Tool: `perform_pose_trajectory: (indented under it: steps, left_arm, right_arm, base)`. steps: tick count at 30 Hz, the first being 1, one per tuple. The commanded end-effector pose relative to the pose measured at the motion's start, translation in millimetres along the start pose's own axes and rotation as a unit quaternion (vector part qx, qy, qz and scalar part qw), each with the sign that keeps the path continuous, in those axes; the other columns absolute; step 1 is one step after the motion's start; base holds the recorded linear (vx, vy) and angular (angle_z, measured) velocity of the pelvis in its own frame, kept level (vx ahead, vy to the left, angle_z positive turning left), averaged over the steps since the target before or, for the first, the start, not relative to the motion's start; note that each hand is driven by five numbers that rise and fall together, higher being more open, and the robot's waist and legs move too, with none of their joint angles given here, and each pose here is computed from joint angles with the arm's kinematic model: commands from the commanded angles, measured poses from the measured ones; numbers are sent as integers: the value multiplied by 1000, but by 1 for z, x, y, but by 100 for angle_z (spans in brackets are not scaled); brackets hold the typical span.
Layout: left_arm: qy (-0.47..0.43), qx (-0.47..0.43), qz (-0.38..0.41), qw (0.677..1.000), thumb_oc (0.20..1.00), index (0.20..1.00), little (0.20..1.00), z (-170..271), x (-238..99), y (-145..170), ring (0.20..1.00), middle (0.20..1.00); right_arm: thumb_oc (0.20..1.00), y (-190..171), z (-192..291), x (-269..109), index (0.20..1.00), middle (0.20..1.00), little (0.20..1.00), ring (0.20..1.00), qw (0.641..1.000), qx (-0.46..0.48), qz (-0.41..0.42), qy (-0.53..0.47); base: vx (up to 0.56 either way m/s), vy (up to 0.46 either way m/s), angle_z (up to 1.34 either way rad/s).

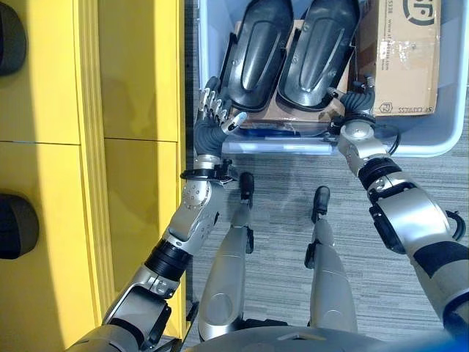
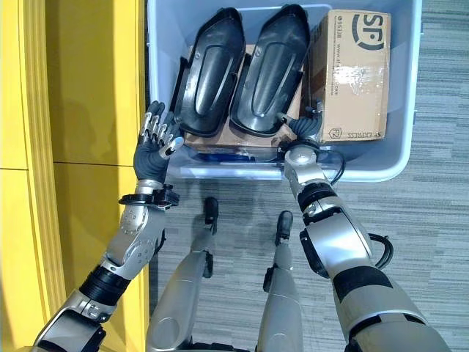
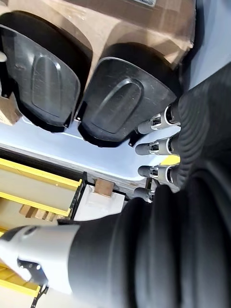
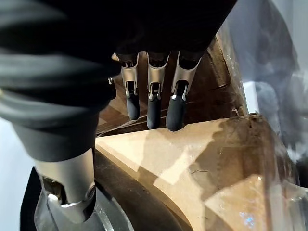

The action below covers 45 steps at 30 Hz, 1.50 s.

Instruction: Move parts from the plastic box to the shelf.

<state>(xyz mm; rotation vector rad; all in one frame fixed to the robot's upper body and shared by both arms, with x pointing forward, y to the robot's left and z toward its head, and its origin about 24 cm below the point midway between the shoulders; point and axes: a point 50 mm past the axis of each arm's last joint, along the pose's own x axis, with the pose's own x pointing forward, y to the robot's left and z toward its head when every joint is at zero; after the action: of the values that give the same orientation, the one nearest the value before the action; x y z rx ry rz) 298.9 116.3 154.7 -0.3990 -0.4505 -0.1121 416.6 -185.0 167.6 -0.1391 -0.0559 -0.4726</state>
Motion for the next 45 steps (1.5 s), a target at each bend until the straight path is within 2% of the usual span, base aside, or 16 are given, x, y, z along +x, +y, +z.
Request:
perform_pose_trajectory:
  steps: [1, 22, 23, 24, 25, 40, 45]
  left_arm:
    - [-68, -24, -58, 996, 1000, 1000, 1000, 28, 1, -20, 1000, 1000]
    - [-72, -29, -83, 994, 1000, 1000, 1000, 32, 1, -28, 1000, 1000]
    - [-71, -30, -83, 994, 1000, 1000, 1000, 32, 1, -28, 1000, 1000]
    - [-70, -31, -83, 994, 1000, 1000, 1000, 31, 0, -28, 1000, 1000]
    - [-69, -31, -83, 994, 1000, 1000, 1000, 31, 0, -28, 1000, 1000]
    - [-60, -35, -82, 994, 1000, 1000, 1000, 28, -3, -27, 1000, 1000]
    - [-60, -33, -79, 994, 1000, 1000, 1000, 28, -3, -24, 1000, 1000]
  right_arm:
    - [1000, 11, 28, 2, 1000, 1000, 1000, 1000, 999, 4, 18, -28]
    - [1000, -23, 34, 19, 1000, 1000, 1000, 1000, 998, -52, -27, -7]
    - [878, -24, 33, 20, 878, 878, 878, 878, 998, -59, -27, -6]
    - [426, -24, 32, 20, 426, 426, 426, 426, 998, -64, -24, -5]
    - [200, -25, 31, 20, 200, 200, 200, 200, 997, -66, -26, -5]
    - [200, -29, 29, 21, 200, 200, 200, 200, 997, -73, -31, -2]
    - [200, -22, 36, 19, 200, 200, 200, 200, 999, -44, -20, -22]
  base:
    - [-1, 2, 9]
    - [-5, 5, 6]
    - [0, 0, 0]
    - [0, 0, 0]
    - [0, 0, 0]
    - [0, 0, 0]
    - [0, 0, 0]
